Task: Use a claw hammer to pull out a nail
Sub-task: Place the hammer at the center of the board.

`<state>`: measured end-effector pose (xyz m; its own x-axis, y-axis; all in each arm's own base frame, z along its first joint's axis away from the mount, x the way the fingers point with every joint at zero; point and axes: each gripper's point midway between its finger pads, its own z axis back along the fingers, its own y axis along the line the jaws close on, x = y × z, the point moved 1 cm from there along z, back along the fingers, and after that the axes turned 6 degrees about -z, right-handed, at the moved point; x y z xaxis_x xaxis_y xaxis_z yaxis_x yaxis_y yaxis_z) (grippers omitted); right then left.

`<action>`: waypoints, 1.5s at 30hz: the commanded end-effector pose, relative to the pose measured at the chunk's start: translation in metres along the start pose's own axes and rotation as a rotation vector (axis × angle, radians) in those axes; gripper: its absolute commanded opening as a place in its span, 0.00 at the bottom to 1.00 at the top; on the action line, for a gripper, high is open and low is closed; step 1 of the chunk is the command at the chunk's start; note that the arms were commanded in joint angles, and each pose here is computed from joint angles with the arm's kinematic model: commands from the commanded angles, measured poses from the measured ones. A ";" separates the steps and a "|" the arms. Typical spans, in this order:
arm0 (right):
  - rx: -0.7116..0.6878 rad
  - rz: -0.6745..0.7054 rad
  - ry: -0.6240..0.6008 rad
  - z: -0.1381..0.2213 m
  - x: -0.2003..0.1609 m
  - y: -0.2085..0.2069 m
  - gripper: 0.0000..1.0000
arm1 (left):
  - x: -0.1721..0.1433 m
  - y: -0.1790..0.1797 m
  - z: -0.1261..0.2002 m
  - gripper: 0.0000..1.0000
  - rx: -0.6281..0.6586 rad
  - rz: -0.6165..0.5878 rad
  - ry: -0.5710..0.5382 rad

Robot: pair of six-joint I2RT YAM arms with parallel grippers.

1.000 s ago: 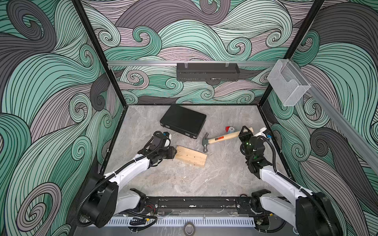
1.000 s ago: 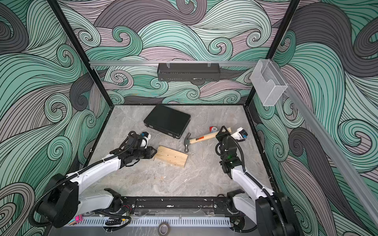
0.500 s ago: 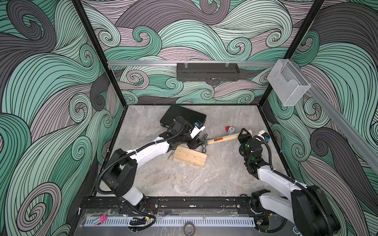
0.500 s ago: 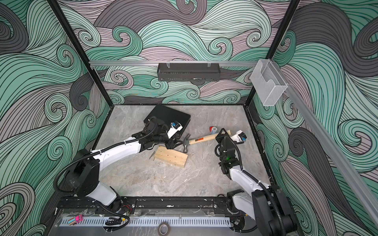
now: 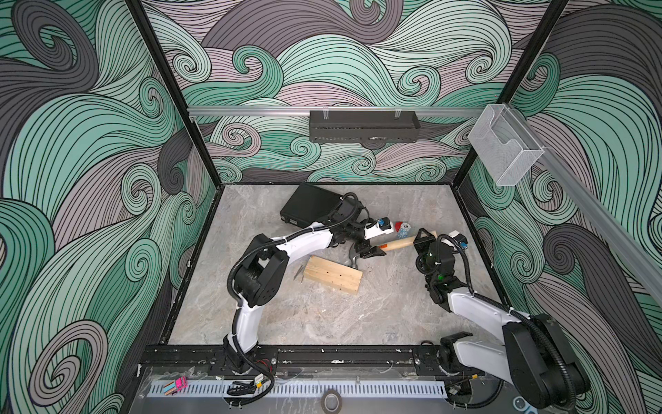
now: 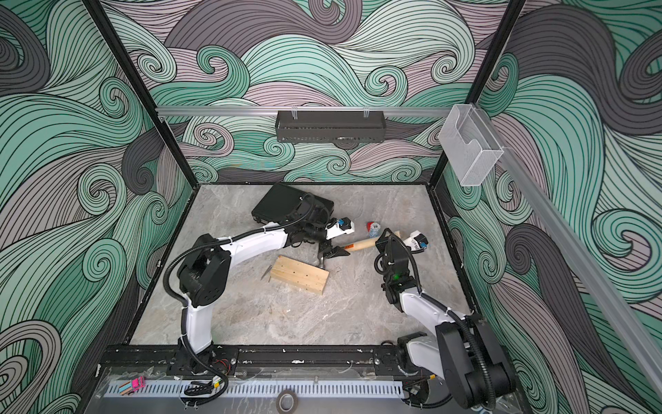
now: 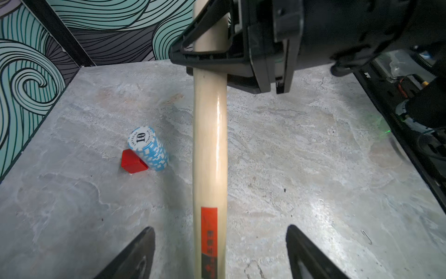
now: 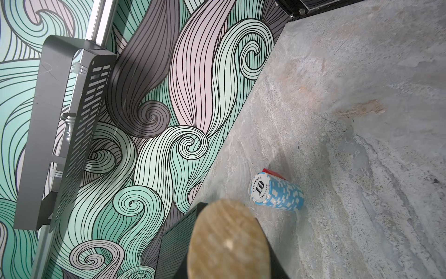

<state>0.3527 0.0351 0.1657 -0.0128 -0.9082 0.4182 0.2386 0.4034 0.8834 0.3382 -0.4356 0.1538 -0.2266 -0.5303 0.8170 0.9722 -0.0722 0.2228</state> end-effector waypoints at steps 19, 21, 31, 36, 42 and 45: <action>0.140 -0.201 0.013 0.003 0.005 0.035 0.00 | -0.009 -0.011 -0.063 0.45 -0.144 0.014 -0.008; 0.129 -0.198 0.010 0.003 0.005 0.034 0.00 | -0.007 -0.012 -0.065 0.39 -0.145 0.007 -0.013; 0.096 -0.193 0.007 0.009 0.008 0.029 0.31 | -0.013 -0.017 -0.073 0.16 -0.166 -0.011 0.006; -0.004 -0.167 0.039 0.016 0.008 0.017 0.92 | -0.020 -0.021 -0.074 0.15 -0.179 -0.018 0.029; -0.114 -0.067 0.058 0.041 0.017 0.004 1.00 | -0.033 -0.027 -0.079 0.14 -0.189 -0.011 0.066; -0.136 -0.006 0.069 0.056 0.023 0.002 1.00 | -0.038 -0.031 -0.086 0.14 -0.198 -0.013 0.085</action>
<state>0.3091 0.0267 0.1794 0.0309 -0.9381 0.3450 0.3398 0.3345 0.8790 0.3307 -0.4858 0.0975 -0.2646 -0.5462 0.7948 0.9613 -0.2145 0.1726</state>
